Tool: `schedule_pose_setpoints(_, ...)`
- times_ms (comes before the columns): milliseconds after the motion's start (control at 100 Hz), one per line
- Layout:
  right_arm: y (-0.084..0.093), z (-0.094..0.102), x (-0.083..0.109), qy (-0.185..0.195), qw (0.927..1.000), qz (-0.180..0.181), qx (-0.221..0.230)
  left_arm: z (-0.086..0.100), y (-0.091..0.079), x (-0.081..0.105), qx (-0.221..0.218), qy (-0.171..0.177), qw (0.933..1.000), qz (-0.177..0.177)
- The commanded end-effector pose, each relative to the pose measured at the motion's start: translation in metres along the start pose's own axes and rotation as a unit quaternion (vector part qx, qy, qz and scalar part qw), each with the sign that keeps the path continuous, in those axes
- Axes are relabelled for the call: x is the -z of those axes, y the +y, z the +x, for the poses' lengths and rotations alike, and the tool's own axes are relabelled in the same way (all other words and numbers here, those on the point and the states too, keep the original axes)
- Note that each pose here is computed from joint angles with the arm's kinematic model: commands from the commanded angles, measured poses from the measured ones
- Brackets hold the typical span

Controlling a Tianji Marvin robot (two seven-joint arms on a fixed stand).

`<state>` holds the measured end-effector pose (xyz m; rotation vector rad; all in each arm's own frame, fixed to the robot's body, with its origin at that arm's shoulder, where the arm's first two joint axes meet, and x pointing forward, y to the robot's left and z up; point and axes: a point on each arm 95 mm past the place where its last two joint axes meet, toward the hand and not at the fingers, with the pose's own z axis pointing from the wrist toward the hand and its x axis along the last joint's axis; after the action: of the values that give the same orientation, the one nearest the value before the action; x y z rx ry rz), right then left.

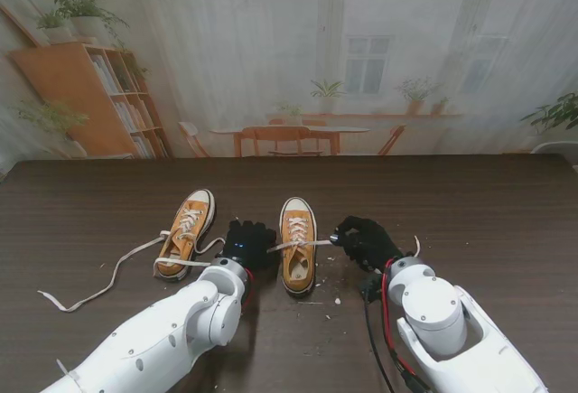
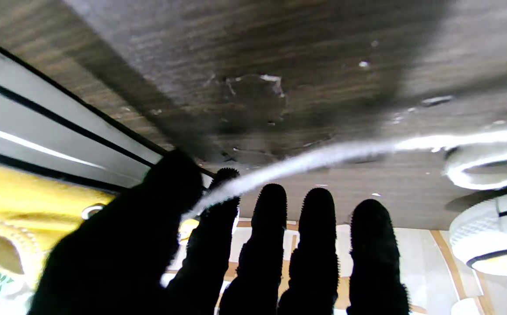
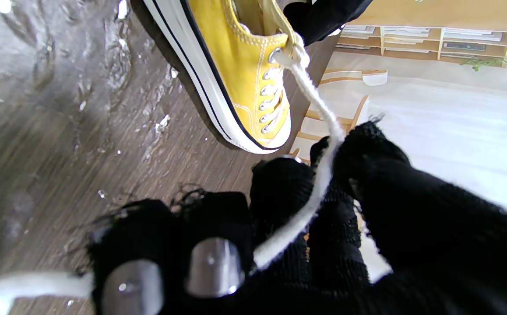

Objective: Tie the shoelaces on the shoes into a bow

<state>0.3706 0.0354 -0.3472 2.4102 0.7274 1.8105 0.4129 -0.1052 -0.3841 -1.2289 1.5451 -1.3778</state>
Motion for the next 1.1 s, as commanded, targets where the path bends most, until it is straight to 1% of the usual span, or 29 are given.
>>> schedule_pose_setpoints(0, -0.001, 0.000, 0.002, -0.001, 1.0000, 0.009, 0.001, 0.003, 0.002, -0.001, 0.007, 0.002, 0.9999, -0.008)
schedule_pose_setpoints(140, -0.002, -0.001, 0.004, -0.002, 0.9999, 0.013, -0.002, 0.003, 0.006, -0.002, 0.022, 0.004, 0.9996, -0.015)
schedule_pose_setpoints(240, -0.002, -0.001, 0.005, -0.002, 0.9999, 0.015, -0.002, 0.001, 0.008, -0.002, 0.036, 0.012, 0.9992, -0.011)
schedule_pose_setpoints(360, -0.002, -0.001, 0.006, -0.001, 0.9998, 0.018, -0.002, 0.000, 0.008, 0.001, 0.079, 0.018, 0.9967, 0.009)
schedule_pose_setpoints(440, -0.002, -0.001, 0.006, -0.001, 0.9998, 0.020, 0.000, -0.002, 0.006, 0.003, 0.099, 0.022, 0.9946, 0.025)
schedule_pose_setpoints(550, -0.003, -0.001, 0.007, -0.001, 0.9998, 0.022, -0.002, -0.003, 0.004, 0.005, 0.135, 0.017, 0.9892, 0.054)
schedule_pose_setpoints(640, -0.003, 0.000, 0.007, 0.000, 0.9997, 0.023, -0.002, -0.004, 0.004, 0.005, 0.169, 0.011, 0.9828, 0.073)
schedule_pose_setpoints(750, -0.004, 0.001, 0.007, 0.001, 0.9997, 0.022, -0.004, -0.003, 0.002, 0.004, 0.210, 0.017, 0.9733, 0.092)
schedule_pose_setpoints(820, -0.004, 0.001, 0.007, 0.003, 0.9998, 0.022, -0.004, -0.003, -0.001, 0.005, 0.232, 0.018, 0.9679, 0.095)
schedule_pose_setpoints(910, -0.004, 0.002, 0.007, 0.004, 0.9998, 0.018, -0.005, 0.001, -0.008, 0.007, 0.266, 0.018, 0.9594, 0.092)
schedule_pose_setpoints(980, -0.005, 0.003, 0.006, 0.007, 0.9998, 0.016, -0.009, 0.003, -0.013, 0.008, 0.277, 0.018, 0.9564, 0.090)
schedule_pose_setpoints(1090, -0.005, 0.004, 0.006, 0.012, 0.9997, 0.016, -0.011, 0.004, -0.018, 0.008, 0.285, 0.018, 0.9538, 0.092)
